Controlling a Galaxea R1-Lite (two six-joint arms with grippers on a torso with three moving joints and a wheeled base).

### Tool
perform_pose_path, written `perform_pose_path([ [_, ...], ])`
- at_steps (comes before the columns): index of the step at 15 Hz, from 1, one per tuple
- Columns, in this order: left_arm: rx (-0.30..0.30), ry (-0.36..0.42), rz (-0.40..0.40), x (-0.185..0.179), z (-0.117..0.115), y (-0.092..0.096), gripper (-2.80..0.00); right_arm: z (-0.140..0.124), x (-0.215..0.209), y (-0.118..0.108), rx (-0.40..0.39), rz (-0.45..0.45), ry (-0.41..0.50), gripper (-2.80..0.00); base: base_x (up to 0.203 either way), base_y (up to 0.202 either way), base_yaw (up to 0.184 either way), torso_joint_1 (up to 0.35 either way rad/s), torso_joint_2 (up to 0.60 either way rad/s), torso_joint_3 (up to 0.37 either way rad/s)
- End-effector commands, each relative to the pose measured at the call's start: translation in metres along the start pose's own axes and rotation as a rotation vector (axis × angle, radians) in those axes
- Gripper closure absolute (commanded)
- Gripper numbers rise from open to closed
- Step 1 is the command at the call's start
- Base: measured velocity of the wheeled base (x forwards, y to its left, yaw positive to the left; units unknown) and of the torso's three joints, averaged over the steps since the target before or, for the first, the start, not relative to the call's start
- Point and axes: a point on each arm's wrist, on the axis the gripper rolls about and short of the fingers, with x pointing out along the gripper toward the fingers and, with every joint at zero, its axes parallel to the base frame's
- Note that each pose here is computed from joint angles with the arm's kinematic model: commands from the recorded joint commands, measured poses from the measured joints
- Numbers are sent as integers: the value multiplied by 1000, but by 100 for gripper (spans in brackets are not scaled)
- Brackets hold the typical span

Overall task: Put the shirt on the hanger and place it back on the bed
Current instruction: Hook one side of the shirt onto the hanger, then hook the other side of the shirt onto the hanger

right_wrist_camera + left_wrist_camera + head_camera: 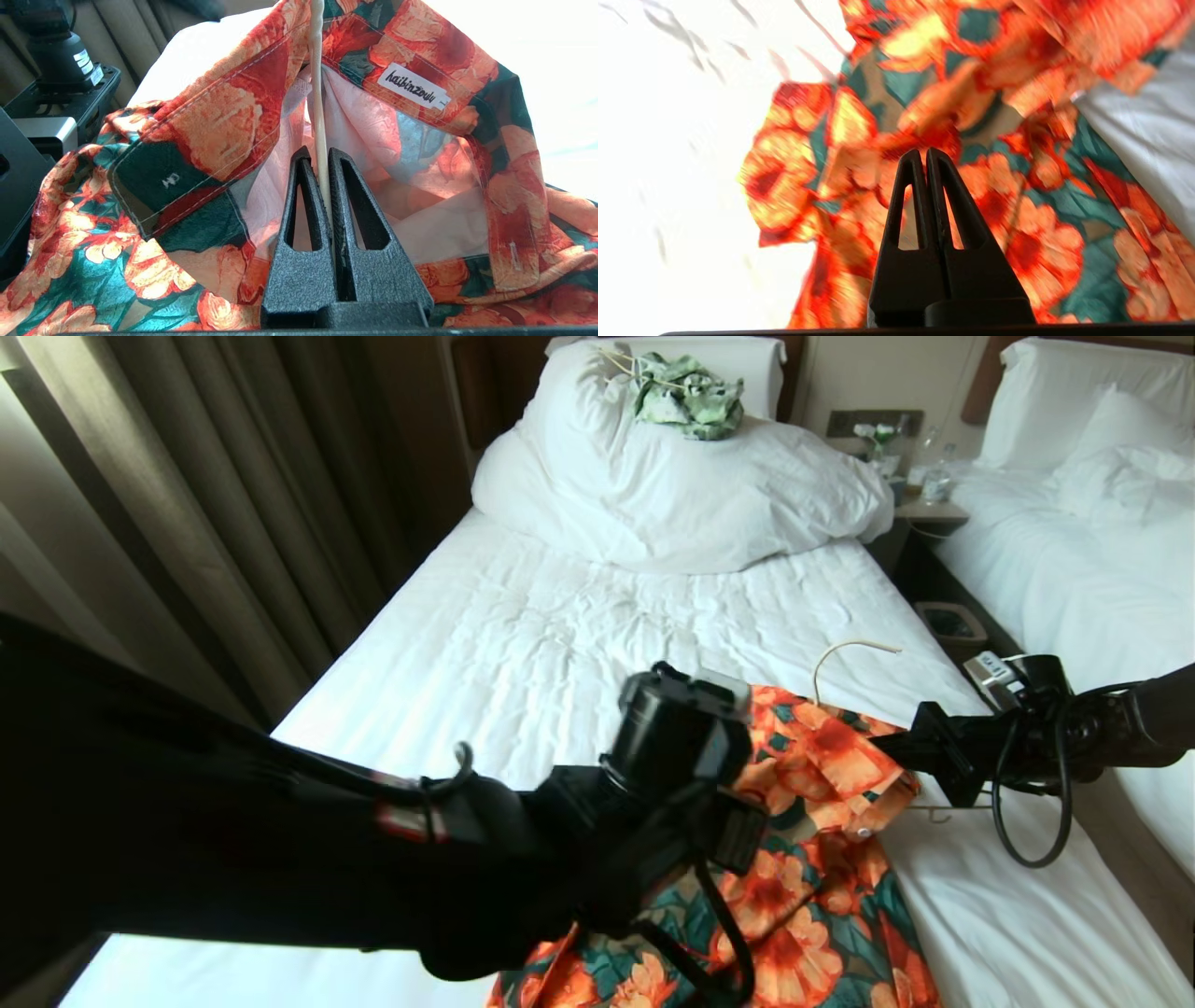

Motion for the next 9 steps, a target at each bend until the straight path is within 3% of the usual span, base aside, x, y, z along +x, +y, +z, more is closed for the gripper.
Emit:
perform_pose_path([
  [1, -29, -54, 14, -4, 10, 33, 0, 1, 0, 0, -6, 6, -7, 0, 0, 0, 0, 0, 0, 0],
  [2, -35, -43, -18, 2, 8, 43, -178, 1, 0, 0, -8, 4, -7, 0, 0, 0, 0, 0, 0, 0],
  [3, -40, -29, -46, 12, 2, 50, -280, 1, 0, 0, -7, 4, -7, 0, 0, 0, 0, 0, 0, 0],
  [9, -68, -175, -135, 59, -18, 61, -280, 3, -1, -1, -15, 4, -7, 0, 0, 0, 0, 0, 0, 0],
])
